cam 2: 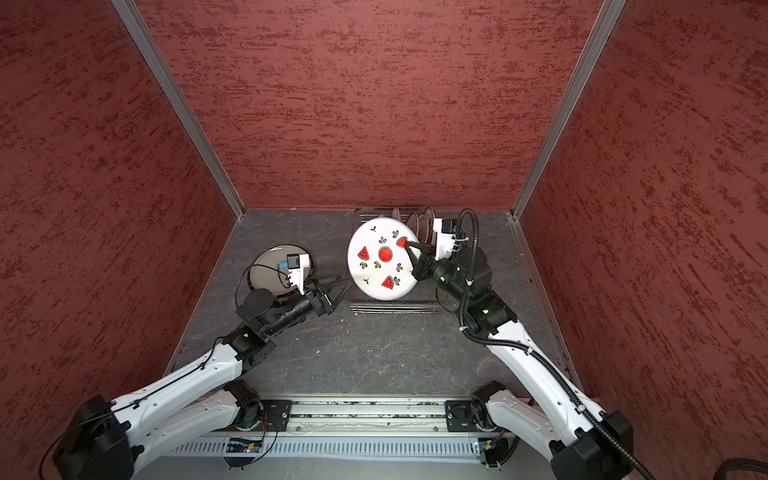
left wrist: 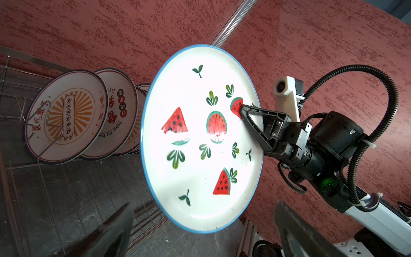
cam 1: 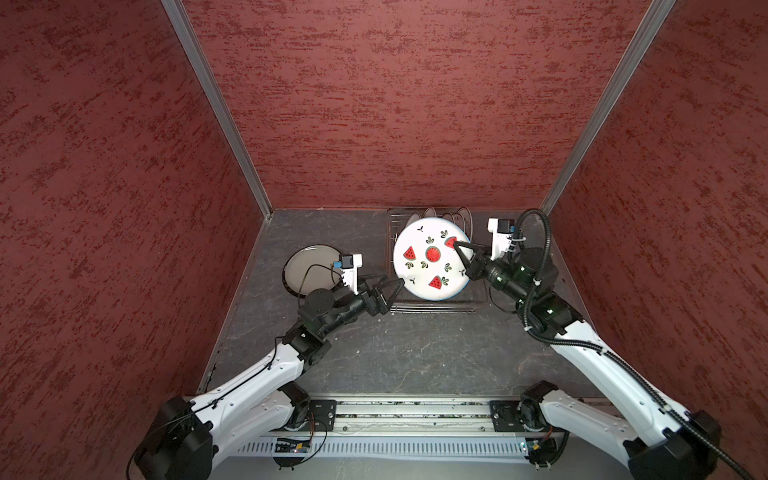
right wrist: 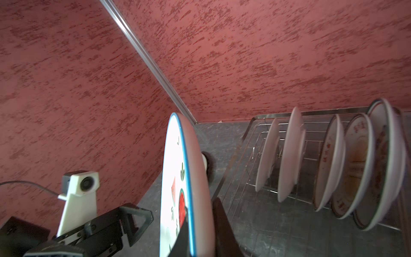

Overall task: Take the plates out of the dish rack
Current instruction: 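Lift the watermelon plate out of the rack with the right gripper, then bring the watermelon plate to the left gripper and grasp its rim with left, then carry the watermelon plate over the plate stack with left while right releases, then lower the watermelon plate onto the stacked plates with the left gripper, then open the left gripper and raise it off the stack while right reaches to rack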

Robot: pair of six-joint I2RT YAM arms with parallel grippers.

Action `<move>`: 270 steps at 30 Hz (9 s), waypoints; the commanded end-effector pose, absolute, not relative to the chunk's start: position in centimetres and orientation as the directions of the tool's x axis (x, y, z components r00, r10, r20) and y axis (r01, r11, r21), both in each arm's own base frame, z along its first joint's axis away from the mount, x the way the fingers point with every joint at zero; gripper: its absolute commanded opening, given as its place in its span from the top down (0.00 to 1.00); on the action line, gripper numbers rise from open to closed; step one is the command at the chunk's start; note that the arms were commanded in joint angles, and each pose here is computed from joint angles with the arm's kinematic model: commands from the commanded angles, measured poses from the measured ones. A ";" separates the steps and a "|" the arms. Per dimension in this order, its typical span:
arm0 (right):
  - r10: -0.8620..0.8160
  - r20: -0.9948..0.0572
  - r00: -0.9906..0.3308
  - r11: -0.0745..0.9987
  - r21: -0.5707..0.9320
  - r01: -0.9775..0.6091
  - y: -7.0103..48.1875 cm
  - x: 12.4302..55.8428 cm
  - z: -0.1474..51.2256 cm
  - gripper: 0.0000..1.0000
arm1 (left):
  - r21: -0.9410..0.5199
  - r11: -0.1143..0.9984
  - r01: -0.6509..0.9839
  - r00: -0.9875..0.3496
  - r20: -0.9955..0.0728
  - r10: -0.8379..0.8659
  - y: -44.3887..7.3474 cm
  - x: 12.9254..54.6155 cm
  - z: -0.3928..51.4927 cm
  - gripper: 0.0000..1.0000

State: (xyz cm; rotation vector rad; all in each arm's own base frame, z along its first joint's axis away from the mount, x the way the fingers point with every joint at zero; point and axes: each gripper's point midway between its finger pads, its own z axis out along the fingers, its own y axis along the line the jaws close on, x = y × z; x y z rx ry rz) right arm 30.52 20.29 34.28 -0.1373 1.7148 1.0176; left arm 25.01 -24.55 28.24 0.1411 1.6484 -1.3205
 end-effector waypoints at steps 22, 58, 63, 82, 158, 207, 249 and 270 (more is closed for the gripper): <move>0.454 -0.821 -0.346 0.404 0.536 -0.742 21.7 28.9 39.0 1.00 | -0.788 0.311 0.531 -0.569 -0.604 -0.558 -25.7 27.3 29.1 0.77; 0.430 -0.776 -0.461 0.436 0.625 -0.647 22.6 32.2 35.1 0.82 | -0.805 0.188 0.563 -0.631 -0.565 -0.532 -27.5 26.3 29.5 0.99; 0.427 -0.763 -0.485 0.426 0.643 -0.636 22.9 32.5 34.3 0.70 | -0.826 0.174 0.535 -0.648 -0.534 -0.542 -27.4 26.7 29.3 1.00; 0.434 -0.747 -0.503 0.445 0.664 -0.601 22.5 32.2 32.3 0.01 | -0.862 0.145 0.486 -0.640 -0.463 -0.613 -24.6 28.5 29.4 1.00; 0.032 -0.906 -0.423 0.742 0.305 -0.597 49.0 39.3 21.6 0.01 | -0.917 0.327 -0.230 -0.059 -0.322 -0.945 5.8 36.2 17.0 1.00; 0.008 -0.897 -0.441 0.734 0.305 -0.607 49.0 38.7 19.4 0.02 | -0.823 0.347 -0.449 -0.176 -0.299 -0.938 4.8 37.0 10.3 0.67; 0.013 -0.912 -0.410 0.734 0.287 -0.615 47.6 38.0 20.6 0.01 | -0.640 0.413 -0.648 -0.097 -0.468 -0.879 7.8 38.2 8.1 0.16; 0.031 -0.916 -0.400 0.744 0.288 -0.602 45.7 37.0 21.8 0.01 | -0.593 0.428 -0.682 -0.109 -0.496 -0.861 7.9 39.8 7.5 0.00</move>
